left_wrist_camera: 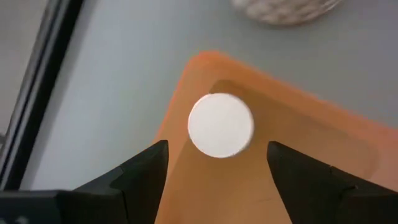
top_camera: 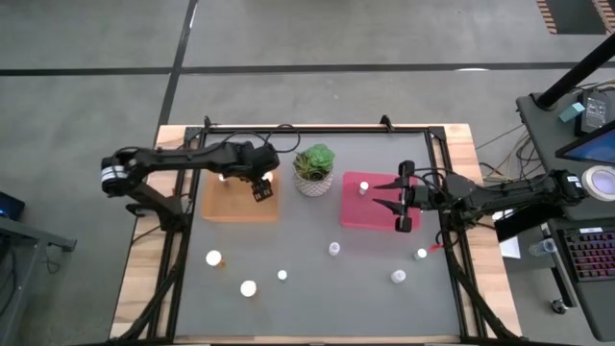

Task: Pick and place medicine bottles into bin by pill shape (circle, oval)
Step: Put the right small white pill bottle in the pink bin

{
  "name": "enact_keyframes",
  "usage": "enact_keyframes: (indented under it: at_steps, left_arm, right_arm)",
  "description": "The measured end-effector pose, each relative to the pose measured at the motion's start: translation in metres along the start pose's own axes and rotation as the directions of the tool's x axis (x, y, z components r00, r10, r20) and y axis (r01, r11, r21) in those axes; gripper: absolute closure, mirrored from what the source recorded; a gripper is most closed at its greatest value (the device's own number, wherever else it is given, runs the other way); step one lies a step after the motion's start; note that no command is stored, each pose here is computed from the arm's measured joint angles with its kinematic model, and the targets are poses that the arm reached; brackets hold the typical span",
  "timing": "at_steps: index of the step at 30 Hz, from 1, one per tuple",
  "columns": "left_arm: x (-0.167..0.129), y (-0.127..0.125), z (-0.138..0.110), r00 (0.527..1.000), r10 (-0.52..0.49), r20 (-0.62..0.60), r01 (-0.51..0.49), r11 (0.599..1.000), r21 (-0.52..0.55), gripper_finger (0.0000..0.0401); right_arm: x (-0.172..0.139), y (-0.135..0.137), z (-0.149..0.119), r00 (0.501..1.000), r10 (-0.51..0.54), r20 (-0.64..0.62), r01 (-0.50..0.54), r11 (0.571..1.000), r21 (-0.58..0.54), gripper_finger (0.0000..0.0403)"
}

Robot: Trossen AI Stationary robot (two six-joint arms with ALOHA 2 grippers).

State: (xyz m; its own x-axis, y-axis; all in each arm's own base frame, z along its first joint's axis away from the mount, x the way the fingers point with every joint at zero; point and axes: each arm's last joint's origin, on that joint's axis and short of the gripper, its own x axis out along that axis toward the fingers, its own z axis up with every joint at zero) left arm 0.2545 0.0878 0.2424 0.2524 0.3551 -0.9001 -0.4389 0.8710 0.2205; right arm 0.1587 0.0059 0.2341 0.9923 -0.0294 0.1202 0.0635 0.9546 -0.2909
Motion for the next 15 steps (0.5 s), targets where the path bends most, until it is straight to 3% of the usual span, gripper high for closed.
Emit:
enact_keyframes:
  at_steps: [5, 8, 15]
  left_arm:
    - [-0.033, -0.01, -0.003, 0.987, -0.043, 0.156, 0.044, 0.999, -0.002, 0.0144]
    - [-0.053, -0.022, -0.003, 0.954, -0.093, 0.284, 0.088, 0.996, 0.029, 0.0144]
    - [-0.086, -0.056, -0.005, 0.813, -0.238, 0.532, 0.185, 0.971, 0.152, 0.0144]
  right_arm:
    - [0.0, 0.0, 0.0, 1.0, 0.0, 0.0, 0.0, 0.999, 0.04, 0.0264]
    - [0.0, 0.0, 0.0, 1.0, -0.006, -0.004, 0.006, 0.997, 0.081, 0.0264]
    - [0.0, 0.002, -0.007, 0.997, 0.014, -0.07, 0.0, 0.982, 0.188, 0.0264]
